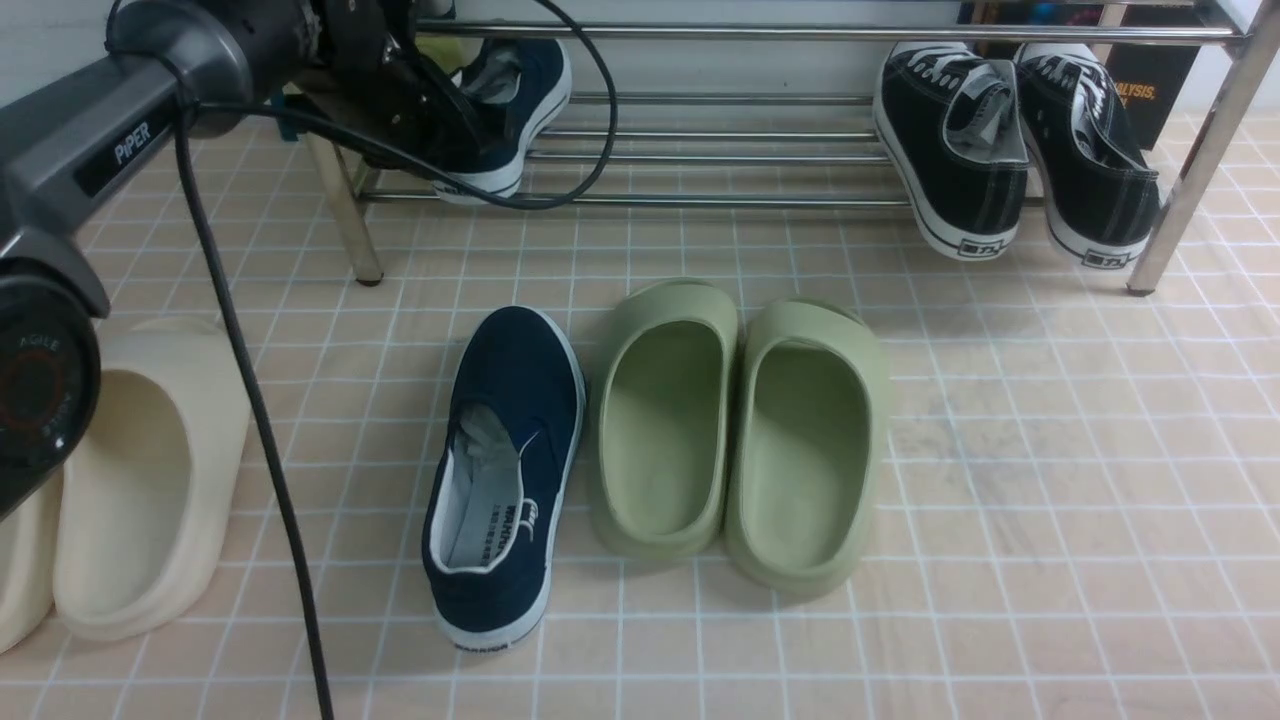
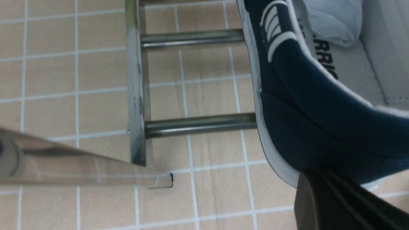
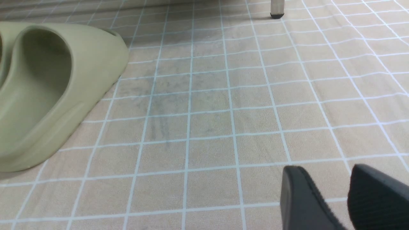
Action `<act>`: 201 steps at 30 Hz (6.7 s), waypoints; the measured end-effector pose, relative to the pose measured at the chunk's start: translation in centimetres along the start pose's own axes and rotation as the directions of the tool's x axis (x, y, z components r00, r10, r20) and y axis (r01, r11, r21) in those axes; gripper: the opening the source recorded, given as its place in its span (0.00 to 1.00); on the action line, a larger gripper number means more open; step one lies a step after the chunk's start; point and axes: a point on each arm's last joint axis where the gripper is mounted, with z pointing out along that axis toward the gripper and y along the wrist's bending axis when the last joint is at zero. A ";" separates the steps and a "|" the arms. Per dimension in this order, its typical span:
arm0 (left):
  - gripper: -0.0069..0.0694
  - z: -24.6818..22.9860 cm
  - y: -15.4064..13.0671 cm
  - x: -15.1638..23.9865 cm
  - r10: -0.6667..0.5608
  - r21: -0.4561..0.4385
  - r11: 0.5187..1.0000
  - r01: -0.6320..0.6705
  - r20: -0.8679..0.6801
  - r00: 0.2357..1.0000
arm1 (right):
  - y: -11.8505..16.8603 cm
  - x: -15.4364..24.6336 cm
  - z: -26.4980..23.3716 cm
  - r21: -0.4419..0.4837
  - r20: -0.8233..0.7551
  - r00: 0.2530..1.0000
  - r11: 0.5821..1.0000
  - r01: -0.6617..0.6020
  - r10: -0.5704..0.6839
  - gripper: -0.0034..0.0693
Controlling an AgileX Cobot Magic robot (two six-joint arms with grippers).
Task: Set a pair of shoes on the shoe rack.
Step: Use the left arm to put a shoe into the shoe rack, then use the left arm to grab the shoe closest to it, then use the left arm to put a shoe into the shoe rack
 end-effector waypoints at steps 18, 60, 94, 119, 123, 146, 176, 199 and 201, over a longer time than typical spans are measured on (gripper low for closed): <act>0.12 -1.1 0.2 0.7 0.008 -0.019 1.000 -0.010 -0.110 0.994 | 0.0 0.0 0.0 0.000 0.000 1.000 1.000 0.000 0.000 0.37; 0.43 -6.3 -2.7 17.7 0.046 0.226 0.972 0.063 -0.445 0.894 | 0.0 0.0 0.0 0.000 0.000 1.000 1.000 0.000 0.000 0.37; 0.12 -2.5 -7.0 3.9 0.005 0.164 0.985 0.056 -0.351 0.936 | 0.0 0.0 0.0 0.000 0.000 1.000 1.000 0.000 0.000 0.37; 0.12 -7.7 -6.9 1.6 0.146 0.221 0.973 -0.071 -0.345 0.927 | 0.0 0.0 0.0 0.000 0.000 1.000 1.000 0.000 0.000 0.37; 0.12 -7.8 -6.9 1.6 0.163 0.227 0.970 -0.088 -0.339 0.927 | 0.0 0.0 0.0 0.000 0.000 1.000 1.000 0.000 0.000 0.37; 0.13 -14.1 -5.8 4.3 0.206 0.255 0.960 -0.119 -0.352 0.913 | 0.0 0.0 0.0 0.000 0.000 1.000 1.000 0.000 0.000 0.37; 0.15 3.2 -8.3 -1.4 -0.158 0.213 0.967 0.143 0.055 0.986 | 0.0 0.0 0.0 0.000 0.000 1.000 1.000 0.000 0.000 0.37; 0.40 1.6 -7.9 -2.7 -0.151 0.187 0.974 0.129 0.110 0.982 | 0.0 0.0 0.0 0.000 0.000 1.000 1.000 0.000 0.000 0.37; 0.40 -0.9 -7.7 -3.7 -0.155 0.194 0.973 0.128 0.129 0.980 | 0.0 0.0 0.0 0.000 0.000 1.000 1.000 0.000 0.000 0.37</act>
